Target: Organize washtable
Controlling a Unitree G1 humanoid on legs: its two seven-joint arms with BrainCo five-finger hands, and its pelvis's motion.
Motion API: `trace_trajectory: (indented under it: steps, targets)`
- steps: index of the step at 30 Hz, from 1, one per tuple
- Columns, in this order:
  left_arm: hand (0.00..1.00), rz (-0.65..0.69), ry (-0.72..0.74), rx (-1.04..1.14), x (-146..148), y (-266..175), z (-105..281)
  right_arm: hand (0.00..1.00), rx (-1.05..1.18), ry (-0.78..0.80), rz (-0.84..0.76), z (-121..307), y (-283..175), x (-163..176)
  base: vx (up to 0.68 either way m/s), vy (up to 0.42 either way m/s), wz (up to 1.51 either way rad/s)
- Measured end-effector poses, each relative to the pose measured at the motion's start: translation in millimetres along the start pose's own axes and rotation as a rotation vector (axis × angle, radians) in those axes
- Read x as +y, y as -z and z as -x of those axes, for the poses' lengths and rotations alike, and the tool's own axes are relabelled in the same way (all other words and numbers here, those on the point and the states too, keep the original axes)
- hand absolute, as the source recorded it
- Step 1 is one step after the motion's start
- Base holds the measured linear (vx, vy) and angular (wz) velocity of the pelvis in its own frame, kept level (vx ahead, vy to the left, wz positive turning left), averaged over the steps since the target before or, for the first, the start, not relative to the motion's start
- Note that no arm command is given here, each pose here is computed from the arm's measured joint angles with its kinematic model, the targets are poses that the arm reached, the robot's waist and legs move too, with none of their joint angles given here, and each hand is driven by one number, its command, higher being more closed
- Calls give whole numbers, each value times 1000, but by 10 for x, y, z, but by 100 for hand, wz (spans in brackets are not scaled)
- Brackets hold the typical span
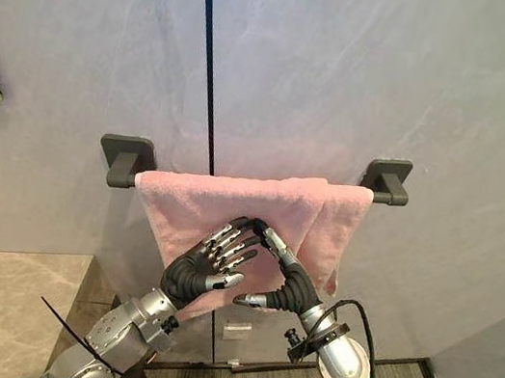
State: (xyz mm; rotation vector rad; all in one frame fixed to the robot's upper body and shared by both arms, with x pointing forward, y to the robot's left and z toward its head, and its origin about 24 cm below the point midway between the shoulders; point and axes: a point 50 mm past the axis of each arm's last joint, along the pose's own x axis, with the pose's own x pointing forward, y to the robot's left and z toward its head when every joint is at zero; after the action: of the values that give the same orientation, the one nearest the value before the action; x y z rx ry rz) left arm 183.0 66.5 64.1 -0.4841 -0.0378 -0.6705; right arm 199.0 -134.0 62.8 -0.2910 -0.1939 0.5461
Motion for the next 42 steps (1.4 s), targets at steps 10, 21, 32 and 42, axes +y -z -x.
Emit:
trace_trajectory:
  steps: [10, 21, 32, 42]
  targets:
    - [0, -85, -109, -109, 135, -142, -74, 0, 70, 153, -23, -57, 176, -18, -37, -28, 5]
    - [0, -142, -244, -168, 338, -244, -24, 0, 194, 440, -60, 211, 361, -341, -27, -29, 0]
    - [0, -125, -380, -198, 482, -238, 190, 0, 223, 707, -111, 490, 425, -576, -28, -22, 0]
    - [0, -60, -606, -120, 690, 7, 627, 0, 281, 815, -140, 676, 489, -549, -4, -15, 0]
